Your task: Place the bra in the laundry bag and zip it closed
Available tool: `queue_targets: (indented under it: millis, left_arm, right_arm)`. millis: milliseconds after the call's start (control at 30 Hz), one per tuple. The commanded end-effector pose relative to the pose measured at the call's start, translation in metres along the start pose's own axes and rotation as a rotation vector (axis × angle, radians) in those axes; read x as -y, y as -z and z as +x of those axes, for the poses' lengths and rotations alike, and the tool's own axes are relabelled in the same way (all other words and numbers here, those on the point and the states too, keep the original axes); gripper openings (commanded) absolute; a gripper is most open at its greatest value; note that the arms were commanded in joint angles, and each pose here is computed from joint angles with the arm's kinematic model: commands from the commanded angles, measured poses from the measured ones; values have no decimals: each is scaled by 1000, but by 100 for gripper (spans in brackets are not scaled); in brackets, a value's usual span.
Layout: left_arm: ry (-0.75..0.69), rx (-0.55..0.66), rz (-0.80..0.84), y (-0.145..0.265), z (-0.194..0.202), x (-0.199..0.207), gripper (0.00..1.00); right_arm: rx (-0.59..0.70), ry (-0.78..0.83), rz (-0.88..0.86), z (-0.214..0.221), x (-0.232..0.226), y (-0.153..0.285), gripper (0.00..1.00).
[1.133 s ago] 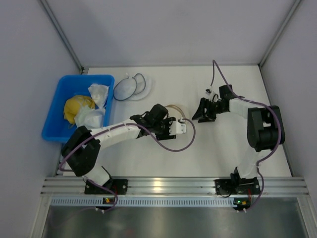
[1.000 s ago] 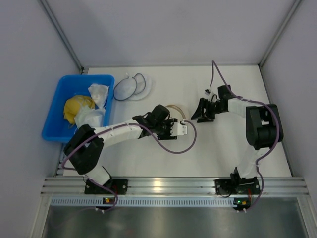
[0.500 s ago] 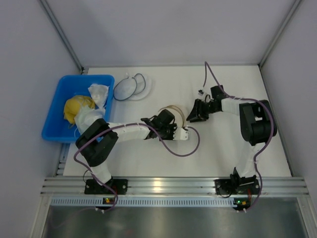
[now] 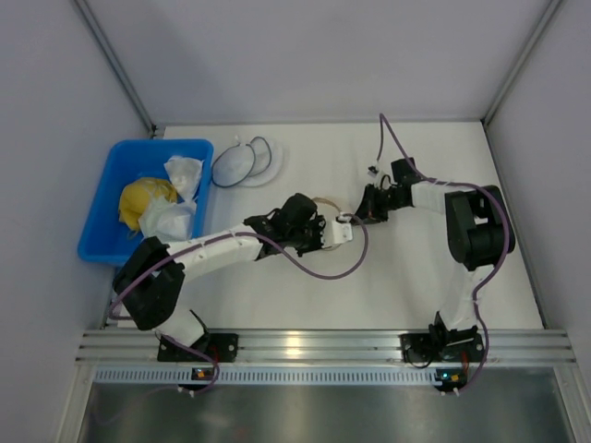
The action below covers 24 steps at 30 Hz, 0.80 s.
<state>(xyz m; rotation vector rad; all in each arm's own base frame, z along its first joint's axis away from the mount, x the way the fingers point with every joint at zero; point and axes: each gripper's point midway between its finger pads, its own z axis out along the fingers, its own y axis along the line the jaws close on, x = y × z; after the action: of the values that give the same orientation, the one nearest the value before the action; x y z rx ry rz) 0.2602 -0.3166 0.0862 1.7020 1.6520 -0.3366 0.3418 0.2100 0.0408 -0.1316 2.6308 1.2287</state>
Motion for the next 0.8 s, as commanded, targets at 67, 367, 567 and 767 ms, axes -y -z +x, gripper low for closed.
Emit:
queue_targets:
  millis: [67, 367, 567, 767]
  left_arm:
    - [236, 131, -27, 41, -47, -16, 0]
    - [825, 302, -173, 91, -48, -103, 0]
    - [971, 337, -214, 86, -31, -136, 0]
    - [1034, 309, -254, 46, -20, -168, 18]
  right_arm:
    - [65, 66, 3, -12, -4, 19, 0]
    - [123, 71, 86, -8, 17, 66, 0]
    - [165, 36, 184, -10, 49, 113, 0]
    - [188, 7, 286, 4, 84, 141, 0]
